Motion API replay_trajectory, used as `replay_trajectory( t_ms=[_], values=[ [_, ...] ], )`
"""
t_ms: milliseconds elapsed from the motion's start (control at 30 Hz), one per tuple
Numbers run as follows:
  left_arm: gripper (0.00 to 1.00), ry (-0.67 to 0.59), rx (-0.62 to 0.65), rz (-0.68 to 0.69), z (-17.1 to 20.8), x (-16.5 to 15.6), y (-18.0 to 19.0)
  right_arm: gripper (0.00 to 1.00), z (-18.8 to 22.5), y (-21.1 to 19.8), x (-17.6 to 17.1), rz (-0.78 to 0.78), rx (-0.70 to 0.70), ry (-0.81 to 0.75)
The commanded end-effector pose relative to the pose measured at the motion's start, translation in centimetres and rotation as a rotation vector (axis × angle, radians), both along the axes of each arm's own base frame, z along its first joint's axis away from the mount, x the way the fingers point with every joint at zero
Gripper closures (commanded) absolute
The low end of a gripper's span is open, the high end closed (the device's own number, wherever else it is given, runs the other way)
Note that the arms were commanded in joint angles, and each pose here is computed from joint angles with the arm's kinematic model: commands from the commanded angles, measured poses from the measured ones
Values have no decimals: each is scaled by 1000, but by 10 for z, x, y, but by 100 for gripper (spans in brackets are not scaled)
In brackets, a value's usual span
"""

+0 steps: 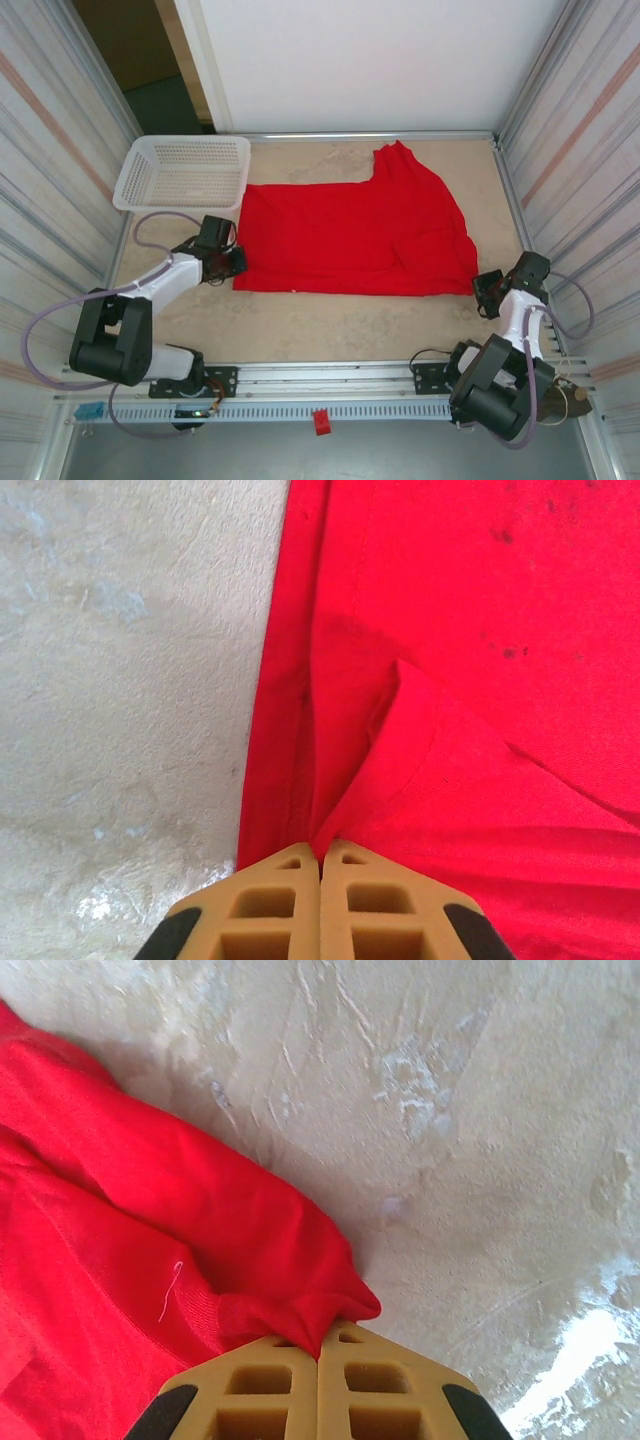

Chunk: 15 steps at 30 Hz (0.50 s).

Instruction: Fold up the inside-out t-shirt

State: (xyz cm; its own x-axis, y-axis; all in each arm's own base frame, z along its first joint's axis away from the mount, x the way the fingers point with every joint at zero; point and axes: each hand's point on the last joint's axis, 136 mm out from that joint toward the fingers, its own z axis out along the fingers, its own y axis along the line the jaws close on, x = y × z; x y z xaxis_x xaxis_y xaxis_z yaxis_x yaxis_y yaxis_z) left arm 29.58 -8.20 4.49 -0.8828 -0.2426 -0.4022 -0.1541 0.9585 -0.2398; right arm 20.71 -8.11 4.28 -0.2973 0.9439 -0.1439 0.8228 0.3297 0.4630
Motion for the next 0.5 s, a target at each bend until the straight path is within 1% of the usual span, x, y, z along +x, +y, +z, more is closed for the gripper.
replay_trajectory(
  t_ms=[0, 67, 100, 133, 167, 200, 233, 300, 367, 433, 467],
  values=[
    [100, 10, 11, -30, 2, 2, 1, 100, -2, 3, -3, 35, -9, 8],
    [100, 16, -3, -25, 0, -1, 0, 100, -4, 6, -7, 47, -9, 19],
    [100, 20, -10, -19, -1, -2, -1, 95, -6, 7, -10, 50, -6, 33],
    [100, 26, -14, -13, -2, -4, 0, 82, -2, 6, -11, 48, -23, 20],
    [100, 31, -18, -7, -2, -6, 0, 65, -1, 7, -12, 45, -25, 14],
    [100, 38, -16, 0, -3, -8, 1, 54, 2, 6, -12, 37, -27, 9],
    [100, 44, -13, 8, -3, -10, 2, 50, 5, 5, -12, 30, -32, 7],
    [75, 44, 2, 27, 0, -13, 6, 48, 14, 2, -9, 21, -48, -9],
    [55, 24, 10, 48, 8, -14, 12, 48, 28, -6, -5, 2, -83, -25],
    [44, -3, 10, 69, 17, -13, 15, 48, 44, -14, 1, -15, -115, -55],
    [42, -27, 1, 75, 25, -12, 15, 48, 51, -17, 5, -17, -124, -65]
  ],
)
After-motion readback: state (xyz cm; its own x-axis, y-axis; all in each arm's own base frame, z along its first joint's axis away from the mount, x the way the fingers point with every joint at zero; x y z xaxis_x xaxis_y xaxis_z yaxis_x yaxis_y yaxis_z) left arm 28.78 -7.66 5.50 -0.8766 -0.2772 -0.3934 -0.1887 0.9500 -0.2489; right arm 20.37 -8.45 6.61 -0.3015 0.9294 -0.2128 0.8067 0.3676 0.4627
